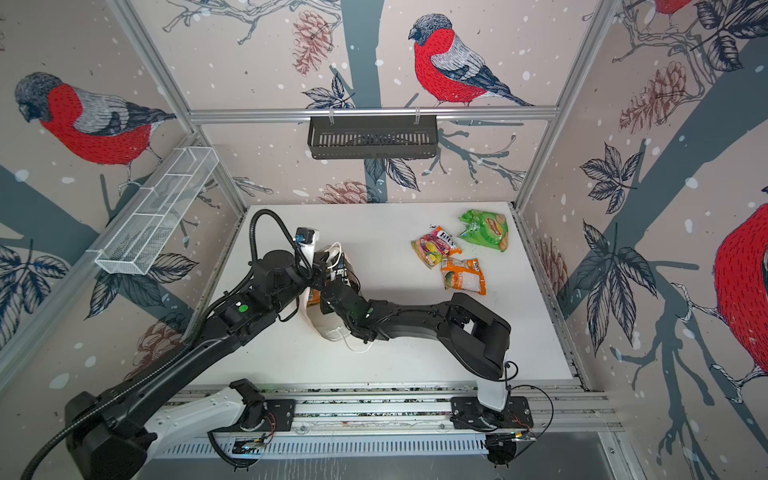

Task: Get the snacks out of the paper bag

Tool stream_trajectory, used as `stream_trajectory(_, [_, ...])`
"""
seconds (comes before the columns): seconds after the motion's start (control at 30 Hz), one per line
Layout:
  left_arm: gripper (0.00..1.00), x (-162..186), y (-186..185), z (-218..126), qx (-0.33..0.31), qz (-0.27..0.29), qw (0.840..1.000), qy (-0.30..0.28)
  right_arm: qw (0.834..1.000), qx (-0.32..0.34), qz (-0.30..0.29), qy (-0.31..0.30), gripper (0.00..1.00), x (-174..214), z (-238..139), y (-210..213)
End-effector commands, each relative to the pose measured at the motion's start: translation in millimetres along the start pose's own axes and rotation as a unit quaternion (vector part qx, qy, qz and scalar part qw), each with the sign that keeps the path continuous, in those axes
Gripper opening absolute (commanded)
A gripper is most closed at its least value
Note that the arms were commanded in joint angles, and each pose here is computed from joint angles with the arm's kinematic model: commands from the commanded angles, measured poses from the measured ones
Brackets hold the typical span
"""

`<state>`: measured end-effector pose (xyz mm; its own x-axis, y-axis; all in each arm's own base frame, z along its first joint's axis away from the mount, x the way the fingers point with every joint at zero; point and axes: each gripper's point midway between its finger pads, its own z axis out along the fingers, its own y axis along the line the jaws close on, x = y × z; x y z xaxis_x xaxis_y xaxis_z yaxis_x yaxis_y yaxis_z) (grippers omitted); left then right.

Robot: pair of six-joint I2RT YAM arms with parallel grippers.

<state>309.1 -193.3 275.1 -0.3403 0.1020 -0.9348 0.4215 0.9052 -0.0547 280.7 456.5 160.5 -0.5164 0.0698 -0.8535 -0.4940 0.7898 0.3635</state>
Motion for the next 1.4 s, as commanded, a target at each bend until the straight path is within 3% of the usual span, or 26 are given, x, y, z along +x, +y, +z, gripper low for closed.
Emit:
stream_trajectory(0.0, [0.00,5,2,0,-0.007,-0.001,1.000,0.011,0.999,-0.024,0.004,-0.033,0.00,-20,-6,11])
stream_trajectory(0.3, [0.00,6,3,1,-0.008,-0.001,1.000,0.013,0.999,-0.027,0.010,-0.022,0.02,-15,-4,10])
stream_trajectory(0.5, [0.00,5,2,1,-0.007,0.000,1.000,0.012,1.000,-0.028,0.013,-0.005,0.40,-8,-5,8])
stream_trajectory(0.67, [0.00,3,0,0,-0.001,0.002,1.000,0.010,0.999,-0.031,0.020,0.022,0.59,4,-5,7])
stream_trajectory(1.03, [0.00,1,-4,0,0.012,0.002,1.000,0.010,0.996,-0.055,0.043,0.054,0.72,16,9,14])
stream_trajectory(1.37, [0.00,-2,-5,-1,0.015,0.000,1.000,0.006,0.994,-0.065,0.055,0.074,0.70,33,26,22])
